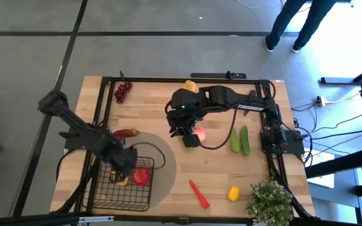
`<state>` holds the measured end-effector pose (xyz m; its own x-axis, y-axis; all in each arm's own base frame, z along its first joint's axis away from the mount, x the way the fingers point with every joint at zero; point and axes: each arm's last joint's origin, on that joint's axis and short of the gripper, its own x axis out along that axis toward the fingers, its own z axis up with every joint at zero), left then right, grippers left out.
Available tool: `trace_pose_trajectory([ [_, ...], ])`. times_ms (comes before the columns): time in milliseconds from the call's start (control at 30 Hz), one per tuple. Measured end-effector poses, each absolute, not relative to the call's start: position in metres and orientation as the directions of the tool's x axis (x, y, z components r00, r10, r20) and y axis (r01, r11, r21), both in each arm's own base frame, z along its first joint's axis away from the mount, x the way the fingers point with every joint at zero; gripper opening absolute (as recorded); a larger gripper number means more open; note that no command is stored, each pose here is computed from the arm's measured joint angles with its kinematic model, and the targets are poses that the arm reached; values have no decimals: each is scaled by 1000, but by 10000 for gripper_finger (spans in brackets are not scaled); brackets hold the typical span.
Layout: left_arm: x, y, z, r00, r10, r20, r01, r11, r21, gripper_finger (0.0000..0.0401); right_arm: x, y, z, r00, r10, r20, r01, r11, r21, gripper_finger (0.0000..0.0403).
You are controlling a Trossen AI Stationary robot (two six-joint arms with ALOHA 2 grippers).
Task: Build produce basket
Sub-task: Put the red chili pepper into the wire basket
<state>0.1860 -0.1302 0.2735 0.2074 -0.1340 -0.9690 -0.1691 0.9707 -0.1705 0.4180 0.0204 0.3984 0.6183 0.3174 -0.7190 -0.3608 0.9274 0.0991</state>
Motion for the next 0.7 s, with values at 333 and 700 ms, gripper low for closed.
trace_pose_trajectory([
  [333,155,-80,317,481,25,-876,-483,842,-241,74,412,11,407,643,304,-703,-361,930,72,71],
  [700,162,-28,310,312,195,-930,-783,607,-136,74,412,-5,407,652,280,-705,-310,947,89,71],
])
